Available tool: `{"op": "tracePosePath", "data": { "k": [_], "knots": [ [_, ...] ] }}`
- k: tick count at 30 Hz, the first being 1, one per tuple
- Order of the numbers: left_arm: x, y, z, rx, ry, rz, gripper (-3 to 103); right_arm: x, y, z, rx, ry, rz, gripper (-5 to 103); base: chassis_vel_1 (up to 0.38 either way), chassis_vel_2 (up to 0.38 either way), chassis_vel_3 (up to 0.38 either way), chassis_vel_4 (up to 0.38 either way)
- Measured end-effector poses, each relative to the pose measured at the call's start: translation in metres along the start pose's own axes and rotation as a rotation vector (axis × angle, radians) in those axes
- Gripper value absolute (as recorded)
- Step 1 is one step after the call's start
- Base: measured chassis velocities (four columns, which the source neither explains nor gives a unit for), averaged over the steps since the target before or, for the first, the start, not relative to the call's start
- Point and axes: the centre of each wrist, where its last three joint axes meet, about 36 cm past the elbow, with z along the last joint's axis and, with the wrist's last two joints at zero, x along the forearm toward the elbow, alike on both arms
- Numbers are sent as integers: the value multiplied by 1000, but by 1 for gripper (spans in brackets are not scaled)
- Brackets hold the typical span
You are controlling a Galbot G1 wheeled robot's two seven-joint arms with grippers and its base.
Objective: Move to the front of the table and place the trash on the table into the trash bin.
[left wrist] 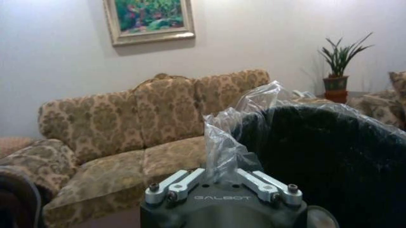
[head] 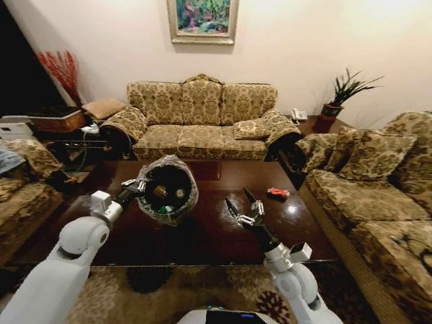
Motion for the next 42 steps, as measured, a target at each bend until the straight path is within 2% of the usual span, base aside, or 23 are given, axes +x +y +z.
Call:
{"op": "tracePosePath", "data": {
  "k": [2,5,6,9,10,12,13,14,17,18,19,22,23,24,25,26,27,29,32,36,40,42],
  "knots": [
    [0,0,0,0,0,0,3,0,-1,0,8,-2,4,100,-348,-346,353,346],
    [0,0,0,-1,1,2,3,1,-14,-5,70,-11,86,100,-339,-338,334,354],
    [0,0,0,-1,1,2,3,1,-14,-5,70,-11,86,100,-322,-317,314,337],
    [2,4,-1,-3,-1,-6,3,1,-50,-25,190,95,282,100,-211,-222,198,202],
    [2,4,-1,-3,-1,-6,3,1,-50,-25,190,95,282,100,-193,-156,140,179],
    [3,4,-1,-4,0,-6,3,0,-88,-39,248,188,412,100,-67,-117,69,48],
    [4,4,-1,-3,0,-5,3,0,-102,-43,268,219,433,100,-29,-77,-11,11],
    [4,4,-1,-3,0,-5,3,0,-102,-43,268,219,433,100,-29,-77,-11,11],
    [5,-1,1,1,4,1,3,-9,-167,-49,350,316,465,100,0,0,0,0],
    [6,-3,2,3,6,2,3,-14,-185,-46,398,347,465,100,62,75,-32,-51],
    [6,-3,2,3,6,2,3,-14,-185,-46,398,347,465,100,62,75,-32,-51],
    [9,-7,3,7,8,5,3,-25,-237,-23,564,443,442,100,65,53,-2,-26],
    [9,-7,3,7,8,5,3,-25,-237,-23,564,443,442,100,67,26,-5,-13],
    [9,-8,3,8,10,6,3,-29,-253,-13,616,491,425,100,0,0,0,0],
    [10,-8,3,8,12,6,3,-32,-262,-5,639,535,411,100,0,0,0,0],
    [12,-9,3,8,13,6,3,-40,-269,4,654,589,387,100,0,0,0,0],
    [12,-9,3,8,13,6,3,-40,-269,4,654,589,387,100,0,0,0,0],
    [15,-9,3,9,18,2,3,-60,-281,20,688,662,349,100,0,0,0,0],
    [18,-9,5,9,26,-3,3,-78,-290,34,693,680,339,100,0,0,0,0],
    [21,-10,5,15,28,-12,3,-88,-298,59,651,685,348,100,26,13,6,7],
    [22,-9,7,21,31,-19,3,-82,-309,96,469,686,421,100,13,4,4,-2],
    [22,-9,7,22,31,-20,3,-82,-313,102,447,684,448,100,0,0,0,0]
  ]
}}
